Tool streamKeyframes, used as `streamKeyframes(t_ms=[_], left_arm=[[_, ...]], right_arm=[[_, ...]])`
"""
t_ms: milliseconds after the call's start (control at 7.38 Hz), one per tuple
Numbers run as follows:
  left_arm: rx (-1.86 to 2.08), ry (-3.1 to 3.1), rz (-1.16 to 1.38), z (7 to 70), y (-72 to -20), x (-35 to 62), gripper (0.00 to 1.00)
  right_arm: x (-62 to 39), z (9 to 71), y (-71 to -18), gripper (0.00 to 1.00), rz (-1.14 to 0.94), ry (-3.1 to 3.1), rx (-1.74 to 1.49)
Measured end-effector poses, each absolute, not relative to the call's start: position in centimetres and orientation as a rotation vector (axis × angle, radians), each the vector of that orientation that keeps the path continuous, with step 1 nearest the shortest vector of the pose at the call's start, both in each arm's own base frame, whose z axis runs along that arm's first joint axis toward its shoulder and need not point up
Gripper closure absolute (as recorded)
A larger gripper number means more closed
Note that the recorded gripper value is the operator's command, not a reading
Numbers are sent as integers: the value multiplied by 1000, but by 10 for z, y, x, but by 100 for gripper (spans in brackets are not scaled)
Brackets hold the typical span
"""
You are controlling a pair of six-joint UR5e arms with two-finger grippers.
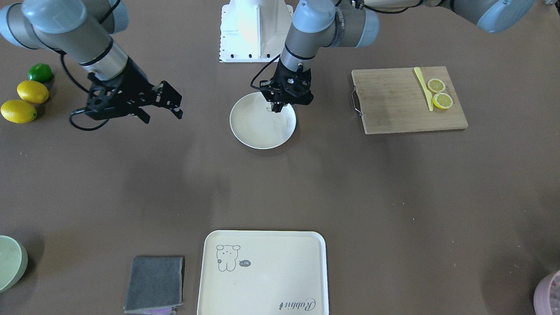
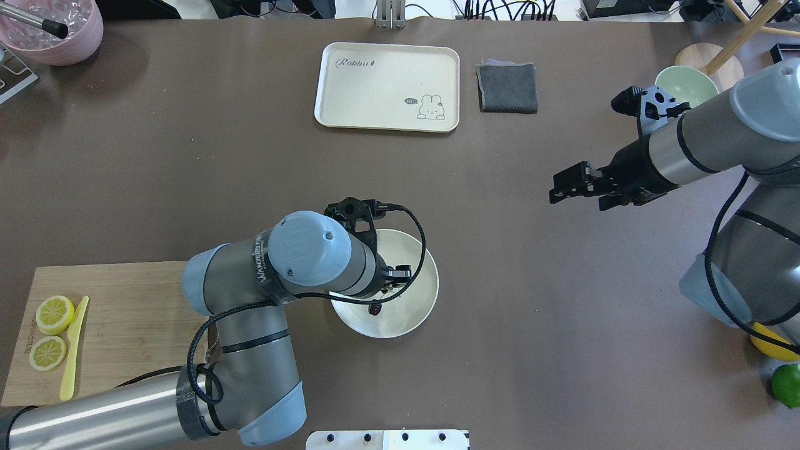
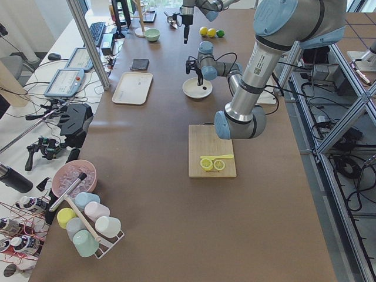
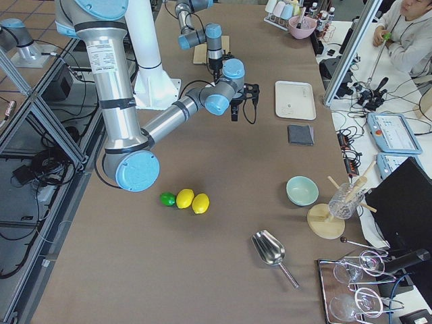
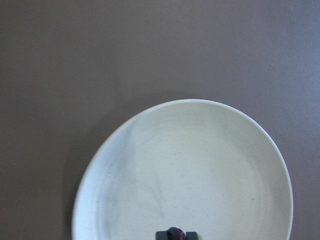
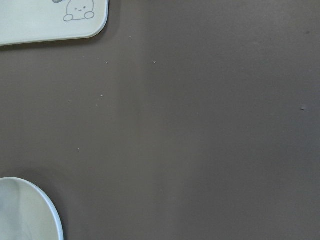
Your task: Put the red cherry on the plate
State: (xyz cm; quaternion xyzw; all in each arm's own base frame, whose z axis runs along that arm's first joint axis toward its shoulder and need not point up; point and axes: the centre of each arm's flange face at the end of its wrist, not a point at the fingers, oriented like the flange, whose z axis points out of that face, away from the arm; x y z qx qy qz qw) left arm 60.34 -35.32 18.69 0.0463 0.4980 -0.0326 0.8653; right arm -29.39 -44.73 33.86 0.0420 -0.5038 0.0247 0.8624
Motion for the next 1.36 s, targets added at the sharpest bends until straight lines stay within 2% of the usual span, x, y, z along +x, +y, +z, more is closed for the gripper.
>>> streamKeyframes(t_ms=[271, 678, 949, 1356], left_arm=[[106, 1063, -70, 188, -357, 622, 2], [168, 1081, -97, 180, -367, 610, 2], [197, 1047, -76, 198, -392, 541, 2], [227, 934, 65, 286, -459, 406, 2]], right_arm=[[-274, 360, -447, 0, 15, -1036, 101], [-235, 398, -452, 0, -53, -1011, 110], [-219, 412, -462, 0, -37, -995, 118], [-185, 456, -475, 0, -67, -933, 152]])
